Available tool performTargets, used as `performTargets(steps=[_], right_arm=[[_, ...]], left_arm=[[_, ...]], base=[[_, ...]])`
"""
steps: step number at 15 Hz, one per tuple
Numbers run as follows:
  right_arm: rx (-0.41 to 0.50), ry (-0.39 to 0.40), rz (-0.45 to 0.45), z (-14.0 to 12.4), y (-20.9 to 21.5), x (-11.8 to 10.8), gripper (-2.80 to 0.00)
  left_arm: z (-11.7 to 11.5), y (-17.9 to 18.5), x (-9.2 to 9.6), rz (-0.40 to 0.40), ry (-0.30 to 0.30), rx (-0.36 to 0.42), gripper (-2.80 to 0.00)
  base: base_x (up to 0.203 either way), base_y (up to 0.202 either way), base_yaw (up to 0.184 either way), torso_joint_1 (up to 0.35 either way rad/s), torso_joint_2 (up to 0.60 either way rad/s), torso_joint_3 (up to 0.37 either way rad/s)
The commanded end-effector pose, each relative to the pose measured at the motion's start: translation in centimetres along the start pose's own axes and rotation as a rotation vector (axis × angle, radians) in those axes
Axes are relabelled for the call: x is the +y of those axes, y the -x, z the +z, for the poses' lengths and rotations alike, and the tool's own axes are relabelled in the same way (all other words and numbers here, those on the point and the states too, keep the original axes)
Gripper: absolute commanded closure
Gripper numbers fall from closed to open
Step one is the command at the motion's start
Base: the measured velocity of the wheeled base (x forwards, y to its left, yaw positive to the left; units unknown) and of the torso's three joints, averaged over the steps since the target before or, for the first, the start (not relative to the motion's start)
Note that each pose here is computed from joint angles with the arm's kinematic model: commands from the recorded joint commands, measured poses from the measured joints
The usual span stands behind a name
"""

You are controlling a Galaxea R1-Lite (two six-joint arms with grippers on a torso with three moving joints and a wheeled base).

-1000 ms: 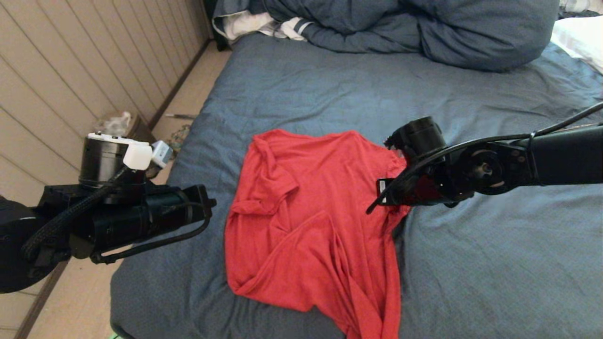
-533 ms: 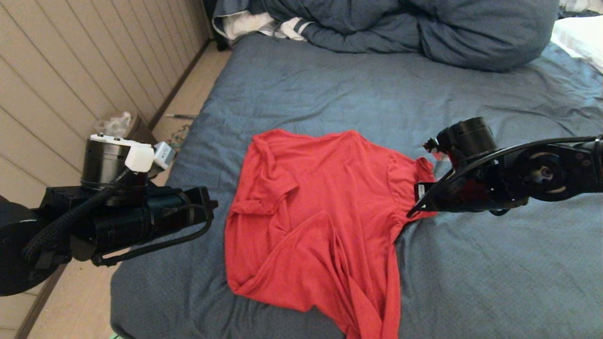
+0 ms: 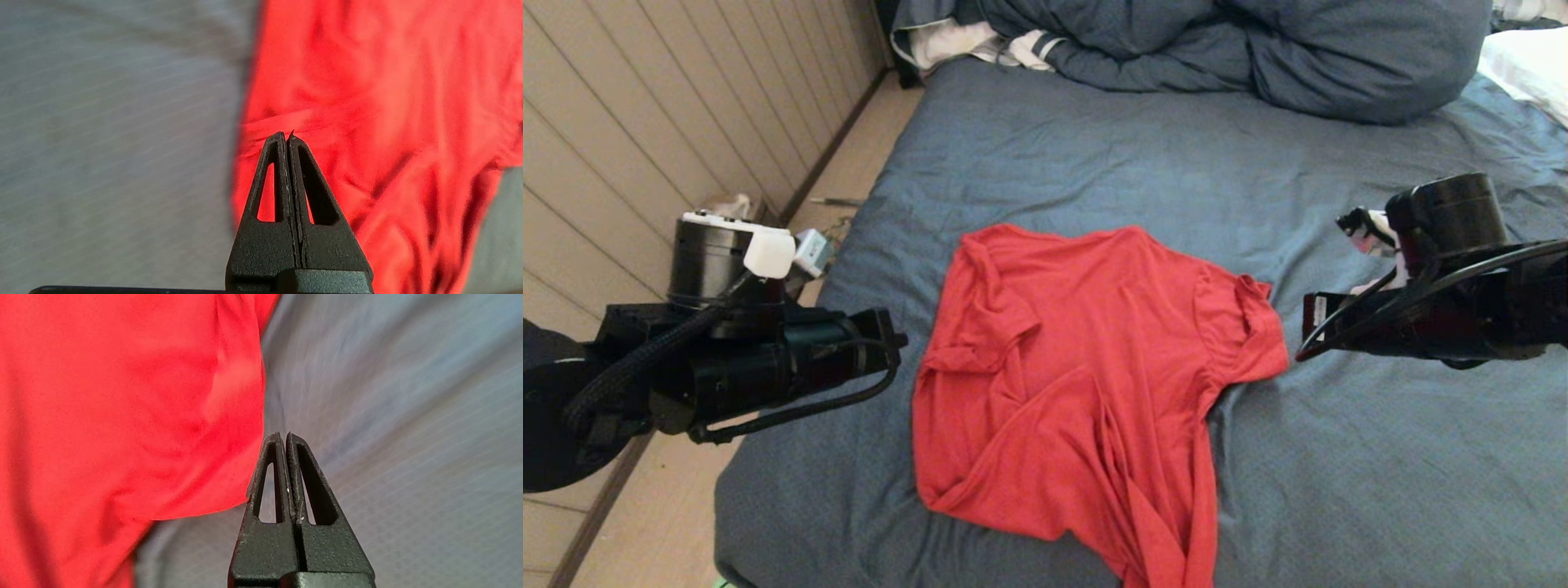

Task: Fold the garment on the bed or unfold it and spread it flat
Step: Unford the red T-shirt

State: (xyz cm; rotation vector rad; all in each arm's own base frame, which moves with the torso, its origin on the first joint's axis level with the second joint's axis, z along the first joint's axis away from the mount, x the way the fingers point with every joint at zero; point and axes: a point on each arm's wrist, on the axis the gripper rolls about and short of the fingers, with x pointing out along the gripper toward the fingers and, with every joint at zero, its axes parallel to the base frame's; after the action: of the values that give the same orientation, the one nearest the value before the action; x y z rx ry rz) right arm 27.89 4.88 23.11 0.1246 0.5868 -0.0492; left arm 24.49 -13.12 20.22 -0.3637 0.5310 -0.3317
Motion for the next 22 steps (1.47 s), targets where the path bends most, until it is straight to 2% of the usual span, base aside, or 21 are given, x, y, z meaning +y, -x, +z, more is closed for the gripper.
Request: performTargets(steps=[1,3,5,7,8,10,12,14,16,21,22], right_arm=[[-0.069,-0.017,0.031,1.2,2.1,-0.2,0.00],[-0.114,-0.027,0.060,2.7,2.5,-0.1,0.00],[-0.146,-0.031,0.115,4.0,2.6,0.4,0.00],[-0.156,-0.028,0.150,4.8,2.2,0.8,0.00],[-0.156,-0.028,0.158,5.1,1.8,1.0,0.00],[-0.144,-0.026,0.196,6.0,-0.1,1.4,0.00],[-0.130,-0.030,0.238,6.3,-1.0,1.1,0.00],[-0.124,-0.031,0.259,6.6,-1.6,1.1,0.00],[-0.117,-0.038,0.284,7.1,-2.8,0.6,0.00],[-0.116,-0.027,0.305,7.3,-3.2,0.9,0.00],[-0.117,-0.026,0.306,7.3,-3.1,0.9,0.00]], left_arm=[[1.0,-0.5,-1.7,-0.028,-0.019,0.019,0.00],[2.0,-1.7,-3.4,-0.056,-0.050,0.035,0.00],[2.5,-3.4,-5.6,-0.097,-0.109,0.042,0.00],[1.8,-4.8,-7.8,-0.115,-0.172,0.092,0.00],[1.6,-5.5,-8.4,-0.110,-0.186,0.103,-2.80],[0.7,-8.5,-9.5,-0.085,-0.224,0.123,-2.80],[-0.4,-9.9,-10.8,-0.070,-0.271,0.131,-2.80],[-0.9,-10.6,-10.9,-0.037,-0.313,0.123,-2.80],[-1.7,-11.9,-10.7,0.043,-0.370,0.110,-2.80],[-2.1,-12.4,-10.4,0.073,-0.381,0.115,-2.80],[-2.1,-12.5,-10.4,0.090,-0.382,0.105,0.00]], base=[[0.000,0.000,0.000,0.000,0.00,0.000],[0.000,0.000,0.000,0.000,0.00,0.000],[0.000,0.000,0.000,0.000,0.00,0.000],[0.000,0.000,0.000,0.000,0.00,0.000],[0.000,0.000,0.000,0.000,0.00,0.000],[0.000,0.000,0.000,0.000,0.00,0.000],[0.000,0.000,0.000,0.000,0.00,0.000],[0.000,0.000,0.000,0.000,0.00,0.000],[0.000,0.000,0.000,0.000,0.00,0.000],[0.000,0.000,0.000,0.000,0.00,0.000],[0.000,0.000,0.000,0.000,0.00,0.000]])
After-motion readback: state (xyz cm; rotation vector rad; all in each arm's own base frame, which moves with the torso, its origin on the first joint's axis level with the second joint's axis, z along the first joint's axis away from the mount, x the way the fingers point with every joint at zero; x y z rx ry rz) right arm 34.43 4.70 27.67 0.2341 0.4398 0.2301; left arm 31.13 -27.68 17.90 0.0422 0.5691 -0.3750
